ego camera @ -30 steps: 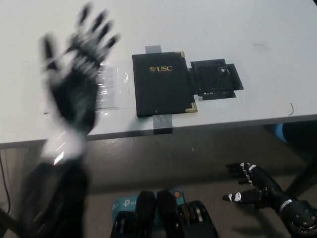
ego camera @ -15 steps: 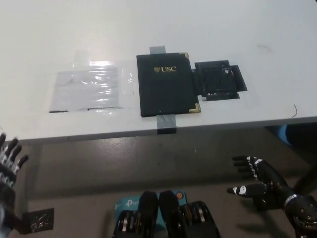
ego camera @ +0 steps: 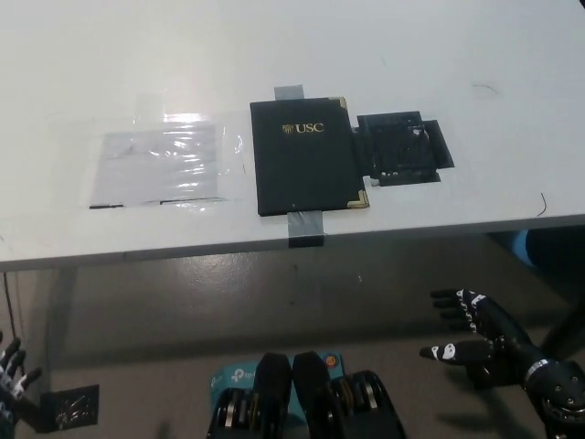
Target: The robot uses its left hand to push the cover of the diary kept in the middle of the desk towards the right to close it
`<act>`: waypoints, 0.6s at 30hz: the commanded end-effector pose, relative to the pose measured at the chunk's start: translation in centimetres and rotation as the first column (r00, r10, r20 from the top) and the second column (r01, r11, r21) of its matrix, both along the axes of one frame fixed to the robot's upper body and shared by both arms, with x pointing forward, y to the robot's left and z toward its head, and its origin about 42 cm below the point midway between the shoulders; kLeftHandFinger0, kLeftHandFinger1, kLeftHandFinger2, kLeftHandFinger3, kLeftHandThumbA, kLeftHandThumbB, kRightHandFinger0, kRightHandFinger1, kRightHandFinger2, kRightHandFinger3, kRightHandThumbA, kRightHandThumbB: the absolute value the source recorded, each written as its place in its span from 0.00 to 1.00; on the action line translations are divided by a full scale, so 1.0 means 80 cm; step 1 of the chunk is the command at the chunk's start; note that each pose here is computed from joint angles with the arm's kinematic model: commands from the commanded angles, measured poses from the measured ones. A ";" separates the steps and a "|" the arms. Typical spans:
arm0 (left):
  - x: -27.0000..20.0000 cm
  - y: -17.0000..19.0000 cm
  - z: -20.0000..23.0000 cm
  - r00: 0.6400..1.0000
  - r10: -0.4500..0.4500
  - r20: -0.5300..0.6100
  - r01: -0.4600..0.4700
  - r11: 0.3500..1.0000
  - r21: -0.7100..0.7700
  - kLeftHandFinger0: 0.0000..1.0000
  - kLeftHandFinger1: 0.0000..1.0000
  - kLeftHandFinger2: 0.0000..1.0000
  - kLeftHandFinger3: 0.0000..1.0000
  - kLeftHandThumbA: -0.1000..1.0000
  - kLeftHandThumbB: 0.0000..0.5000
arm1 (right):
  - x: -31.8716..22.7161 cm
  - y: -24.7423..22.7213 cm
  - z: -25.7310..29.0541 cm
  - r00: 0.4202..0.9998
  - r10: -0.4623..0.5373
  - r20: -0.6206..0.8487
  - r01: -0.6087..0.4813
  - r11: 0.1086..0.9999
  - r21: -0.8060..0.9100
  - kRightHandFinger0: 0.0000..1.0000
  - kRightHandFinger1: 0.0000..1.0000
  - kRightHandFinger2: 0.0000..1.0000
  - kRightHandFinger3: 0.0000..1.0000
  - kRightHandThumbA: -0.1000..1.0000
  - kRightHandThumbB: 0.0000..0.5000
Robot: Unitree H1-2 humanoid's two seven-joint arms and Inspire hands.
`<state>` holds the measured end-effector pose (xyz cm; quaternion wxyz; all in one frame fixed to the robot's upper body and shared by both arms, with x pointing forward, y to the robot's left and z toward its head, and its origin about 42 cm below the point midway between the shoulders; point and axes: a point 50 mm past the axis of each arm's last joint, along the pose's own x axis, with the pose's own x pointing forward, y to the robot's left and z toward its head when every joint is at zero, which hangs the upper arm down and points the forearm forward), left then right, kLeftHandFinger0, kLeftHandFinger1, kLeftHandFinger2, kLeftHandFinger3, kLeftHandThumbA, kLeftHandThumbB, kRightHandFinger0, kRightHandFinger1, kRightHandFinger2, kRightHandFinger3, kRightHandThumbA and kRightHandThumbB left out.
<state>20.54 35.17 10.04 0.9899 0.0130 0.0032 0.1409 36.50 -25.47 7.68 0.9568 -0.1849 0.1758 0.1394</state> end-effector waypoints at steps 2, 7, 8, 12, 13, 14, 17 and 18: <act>0.001 0.019 -0.001 0.998 -0.011 0.056 0.004 0.992 0.124 0.96 0.99 0.99 1.00 1.00 0.78 | 0.017 0.003 0.020 0.998 0.009 0.070 -0.012 0.999 0.034 0.80 0.83 0.82 0.81 1.00 0.94; 0.002 0.030 -0.024 1.000 0.008 -0.006 -0.007 0.981 0.193 0.92 0.97 0.99 1.00 1.00 0.77 | 0.015 0.004 0.015 0.998 -0.002 0.065 0.000 0.999 0.038 0.78 0.82 0.81 0.80 1.00 0.97; 0.003 0.034 -0.035 1.000 0.009 -0.014 -0.006 0.977 0.214 0.88 0.93 0.95 1.00 1.00 0.74 | 0.014 0.004 0.014 0.998 -0.006 0.061 0.004 0.999 0.044 0.79 0.82 0.81 0.80 1.00 0.96; 0.008 0.038 -0.039 0.999 0.015 -0.042 -0.003 0.964 0.264 0.83 0.87 0.90 0.97 1.00 0.92 | 0.015 0.005 0.014 0.998 -0.012 0.064 0.010 0.999 0.035 0.78 0.82 0.80 0.79 1.00 0.93; 0.009 0.039 -0.036 0.999 0.013 -0.042 -0.001 0.960 0.279 0.80 0.85 0.88 0.96 1.00 0.91 | 0.015 0.006 0.014 0.998 -0.012 0.065 0.009 0.999 0.041 0.78 0.82 0.80 0.80 1.00 0.94; 0.010 0.040 -0.035 0.999 0.014 -0.042 -0.001 0.958 0.285 0.79 0.84 0.87 0.95 1.00 0.92 | 0.016 0.007 0.013 0.998 -0.012 0.066 0.009 0.999 0.042 0.78 0.82 0.81 0.80 1.00 0.95; 0.012 0.047 -0.029 0.997 0.031 -0.066 -0.015 0.972 0.234 0.78 0.83 0.85 0.92 1.00 0.99 | 0.015 0.009 0.013 0.998 -0.020 0.065 0.017 0.999 0.050 0.79 0.82 0.80 0.80 1.00 0.92; 0.014 0.049 -0.027 0.997 0.034 -0.072 -0.018 0.977 0.214 0.78 0.82 0.85 0.91 1.00 1.00 | 0.015 0.009 0.013 0.997 -0.024 0.067 0.020 0.998 0.055 0.79 0.82 0.80 0.80 1.00 0.92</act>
